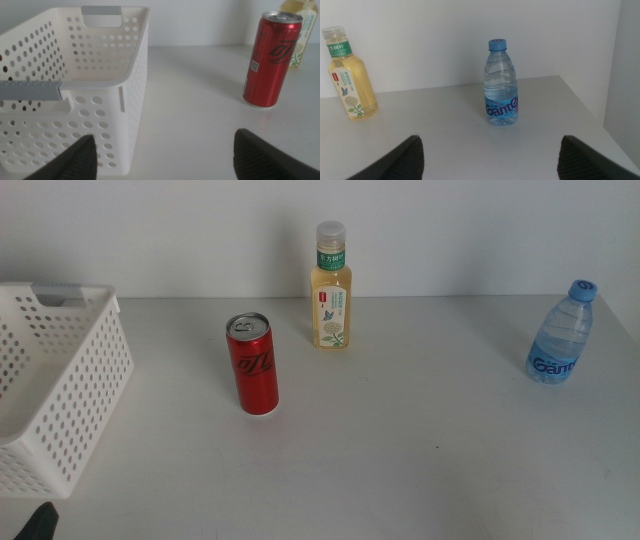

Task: Use arms to grab the bottles and put them into the dustbin to the left of the table.

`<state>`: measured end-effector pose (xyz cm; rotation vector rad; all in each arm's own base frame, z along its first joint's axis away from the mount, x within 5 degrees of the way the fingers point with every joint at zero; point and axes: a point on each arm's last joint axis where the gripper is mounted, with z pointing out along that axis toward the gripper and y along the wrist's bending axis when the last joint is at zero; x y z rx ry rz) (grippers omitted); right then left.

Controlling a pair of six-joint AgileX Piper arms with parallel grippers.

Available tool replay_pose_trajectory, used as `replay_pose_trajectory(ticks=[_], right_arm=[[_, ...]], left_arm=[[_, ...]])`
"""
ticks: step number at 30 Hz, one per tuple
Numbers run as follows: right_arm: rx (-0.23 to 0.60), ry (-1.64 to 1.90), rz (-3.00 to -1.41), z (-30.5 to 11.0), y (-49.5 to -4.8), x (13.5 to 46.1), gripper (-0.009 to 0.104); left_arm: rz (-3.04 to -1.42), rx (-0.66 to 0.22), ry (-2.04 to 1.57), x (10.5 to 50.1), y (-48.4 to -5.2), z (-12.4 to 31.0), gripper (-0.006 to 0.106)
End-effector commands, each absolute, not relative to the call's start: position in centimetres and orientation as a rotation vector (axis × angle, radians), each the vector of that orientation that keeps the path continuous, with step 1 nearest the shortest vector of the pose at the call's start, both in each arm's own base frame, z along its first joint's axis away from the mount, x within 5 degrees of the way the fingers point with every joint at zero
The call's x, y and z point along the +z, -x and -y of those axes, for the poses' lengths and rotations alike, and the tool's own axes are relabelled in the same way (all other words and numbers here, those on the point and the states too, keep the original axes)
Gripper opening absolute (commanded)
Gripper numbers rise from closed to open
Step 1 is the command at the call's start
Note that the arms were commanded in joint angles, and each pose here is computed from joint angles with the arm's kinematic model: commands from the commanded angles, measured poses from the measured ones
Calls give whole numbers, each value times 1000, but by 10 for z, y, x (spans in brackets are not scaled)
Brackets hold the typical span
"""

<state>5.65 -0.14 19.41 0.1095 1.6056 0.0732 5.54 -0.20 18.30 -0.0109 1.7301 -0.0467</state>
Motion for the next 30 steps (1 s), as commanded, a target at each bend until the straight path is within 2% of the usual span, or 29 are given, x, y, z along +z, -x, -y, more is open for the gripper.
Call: replay_pose_trajectory(ticks=[1, 9, 18, 25, 30], right_arm=[[63, -94, -1503, 1, -54, 205, 94], [63, -94, -1503, 1, -54, 205, 94], [63, -94, -1503, 1, -54, 205, 94], [63, -94, -1503, 1, -54, 205, 94], [63, -94, -1503, 1, -54, 205, 94]], left_arm=[[-1625, -54, 23, 191, -55, 2, 94], [-1586, -11, -9, 195, -55, 1, 94], [-1564, -14, -6, 197, -55, 1, 94], [-1573, -108, -65, 202, -69, 8, 94], [-1531, -207, -163, 208, -86, 21, 94]])
